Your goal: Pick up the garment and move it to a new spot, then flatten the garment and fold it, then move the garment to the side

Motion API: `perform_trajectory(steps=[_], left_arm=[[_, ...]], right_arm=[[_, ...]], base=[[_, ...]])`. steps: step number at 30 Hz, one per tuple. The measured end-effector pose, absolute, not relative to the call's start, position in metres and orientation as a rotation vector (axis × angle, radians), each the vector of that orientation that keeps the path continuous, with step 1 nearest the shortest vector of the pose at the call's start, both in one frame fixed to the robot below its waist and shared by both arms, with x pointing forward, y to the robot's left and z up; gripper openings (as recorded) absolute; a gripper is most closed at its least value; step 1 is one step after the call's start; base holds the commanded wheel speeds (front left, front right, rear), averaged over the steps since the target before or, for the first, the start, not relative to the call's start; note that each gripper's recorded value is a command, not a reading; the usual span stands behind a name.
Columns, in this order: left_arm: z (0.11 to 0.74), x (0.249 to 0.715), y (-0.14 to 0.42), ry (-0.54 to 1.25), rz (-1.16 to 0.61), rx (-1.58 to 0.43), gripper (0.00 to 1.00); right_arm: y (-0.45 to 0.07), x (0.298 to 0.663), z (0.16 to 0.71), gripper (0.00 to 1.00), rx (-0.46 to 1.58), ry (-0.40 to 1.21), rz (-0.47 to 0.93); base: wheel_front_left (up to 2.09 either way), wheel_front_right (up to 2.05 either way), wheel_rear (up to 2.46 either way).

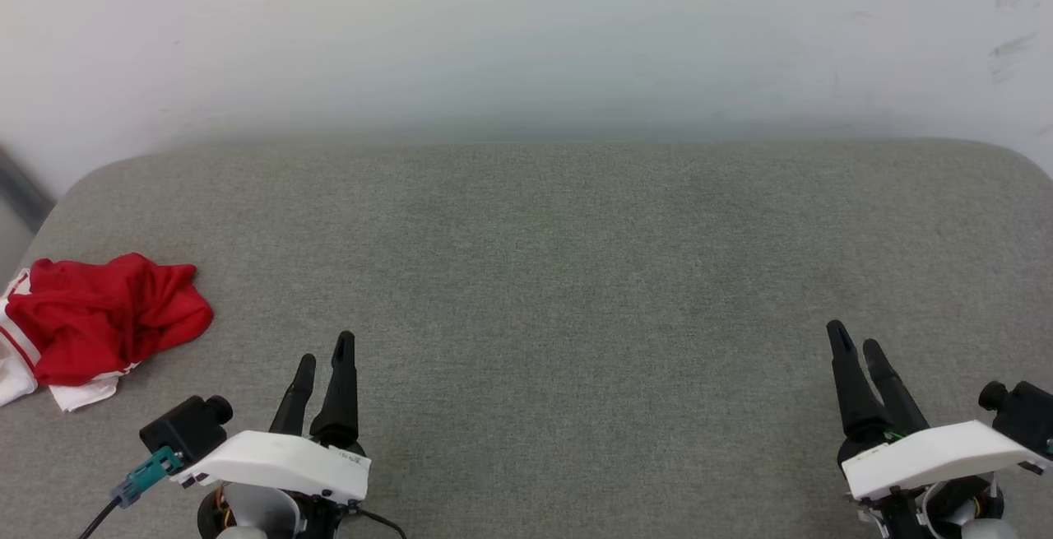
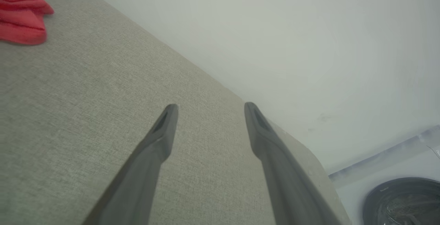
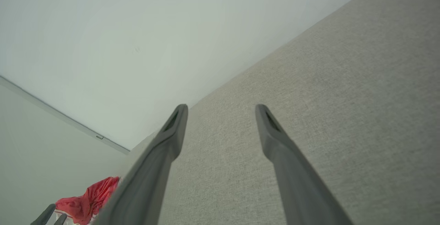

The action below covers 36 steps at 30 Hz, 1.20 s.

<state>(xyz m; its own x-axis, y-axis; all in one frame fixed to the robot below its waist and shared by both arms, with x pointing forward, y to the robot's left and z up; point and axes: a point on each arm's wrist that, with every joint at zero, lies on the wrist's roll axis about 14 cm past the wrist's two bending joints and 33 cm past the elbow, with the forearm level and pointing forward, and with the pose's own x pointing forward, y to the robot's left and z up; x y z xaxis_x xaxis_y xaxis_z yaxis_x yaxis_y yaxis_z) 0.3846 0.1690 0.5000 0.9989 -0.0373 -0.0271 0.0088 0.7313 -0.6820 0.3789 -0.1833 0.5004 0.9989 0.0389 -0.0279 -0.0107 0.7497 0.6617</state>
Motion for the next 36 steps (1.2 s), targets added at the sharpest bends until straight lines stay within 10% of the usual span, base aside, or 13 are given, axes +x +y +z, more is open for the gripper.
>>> perform_trajectory(steps=[36], left_arm=[[0.5,0.388,0.157,0.0,-0.057,-0.243,1.0]], right_arm=[[-0.186,0.373,0.507,1.0,0.223,0.012,0.042]], base=[[0.0,0.0,0.0]])
